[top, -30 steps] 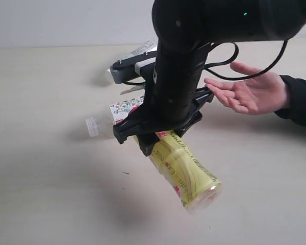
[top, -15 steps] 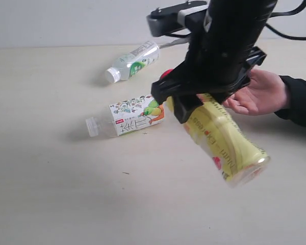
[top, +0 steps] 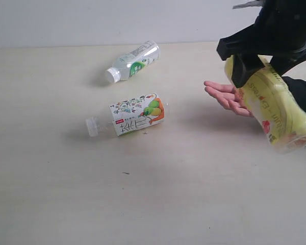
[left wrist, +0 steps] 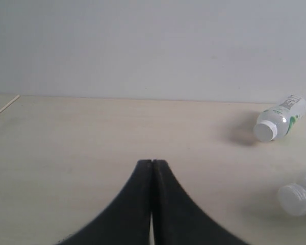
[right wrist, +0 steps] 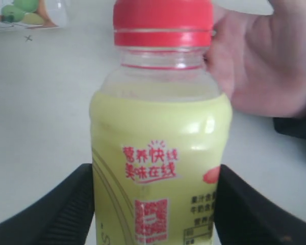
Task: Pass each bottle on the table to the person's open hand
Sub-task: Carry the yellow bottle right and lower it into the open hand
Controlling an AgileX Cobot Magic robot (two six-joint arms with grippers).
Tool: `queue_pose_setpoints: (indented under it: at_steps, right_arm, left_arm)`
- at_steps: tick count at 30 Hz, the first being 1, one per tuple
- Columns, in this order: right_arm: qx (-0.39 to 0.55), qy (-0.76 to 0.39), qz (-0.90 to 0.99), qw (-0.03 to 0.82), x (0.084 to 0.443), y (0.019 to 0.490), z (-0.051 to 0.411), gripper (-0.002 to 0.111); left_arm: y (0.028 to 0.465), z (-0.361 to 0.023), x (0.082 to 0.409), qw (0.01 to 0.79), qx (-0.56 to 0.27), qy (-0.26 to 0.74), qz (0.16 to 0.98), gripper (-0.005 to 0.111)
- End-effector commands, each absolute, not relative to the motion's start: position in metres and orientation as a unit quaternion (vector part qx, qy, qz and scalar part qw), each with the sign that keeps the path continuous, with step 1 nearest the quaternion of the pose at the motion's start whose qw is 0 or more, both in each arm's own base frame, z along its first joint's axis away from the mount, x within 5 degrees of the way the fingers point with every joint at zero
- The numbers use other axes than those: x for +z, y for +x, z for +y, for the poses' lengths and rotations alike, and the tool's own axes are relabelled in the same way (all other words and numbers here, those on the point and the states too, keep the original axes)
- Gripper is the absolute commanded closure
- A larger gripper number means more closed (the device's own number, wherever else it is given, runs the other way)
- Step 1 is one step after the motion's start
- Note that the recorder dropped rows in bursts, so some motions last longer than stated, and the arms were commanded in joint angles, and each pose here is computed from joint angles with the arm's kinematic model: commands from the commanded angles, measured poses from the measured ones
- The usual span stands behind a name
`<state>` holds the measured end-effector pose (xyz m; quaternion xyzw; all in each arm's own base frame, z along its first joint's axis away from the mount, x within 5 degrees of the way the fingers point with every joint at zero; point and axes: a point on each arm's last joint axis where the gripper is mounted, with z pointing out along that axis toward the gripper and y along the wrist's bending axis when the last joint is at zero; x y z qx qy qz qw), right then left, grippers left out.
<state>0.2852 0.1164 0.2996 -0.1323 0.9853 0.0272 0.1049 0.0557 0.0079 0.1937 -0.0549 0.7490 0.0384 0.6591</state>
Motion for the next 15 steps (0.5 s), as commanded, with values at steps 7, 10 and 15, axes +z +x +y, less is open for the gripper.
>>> queue_pose_setpoints:
  at_steps: [7,10,15]
  right_arm:
    - [-0.011,-0.101,0.991,0.088,0.278,0.314,0.079,0.108]
    - [-0.020,-0.101,0.992,0.074,0.268,0.328,0.081,0.108]
    - [-0.017,-0.101,0.991,0.083,0.262,0.350,0.087,0.108]
  left_arm:
    - [0.055,0.008,0.195,0.664,0.041,-0.054,0.745,0.107]
    - [0.055,0.008,0.195,0.664,0.041,-0.054,0.745,0.107]
    - [0.055,0.008,0.195,0.664,0.041,-0.054,0.745,0.107]
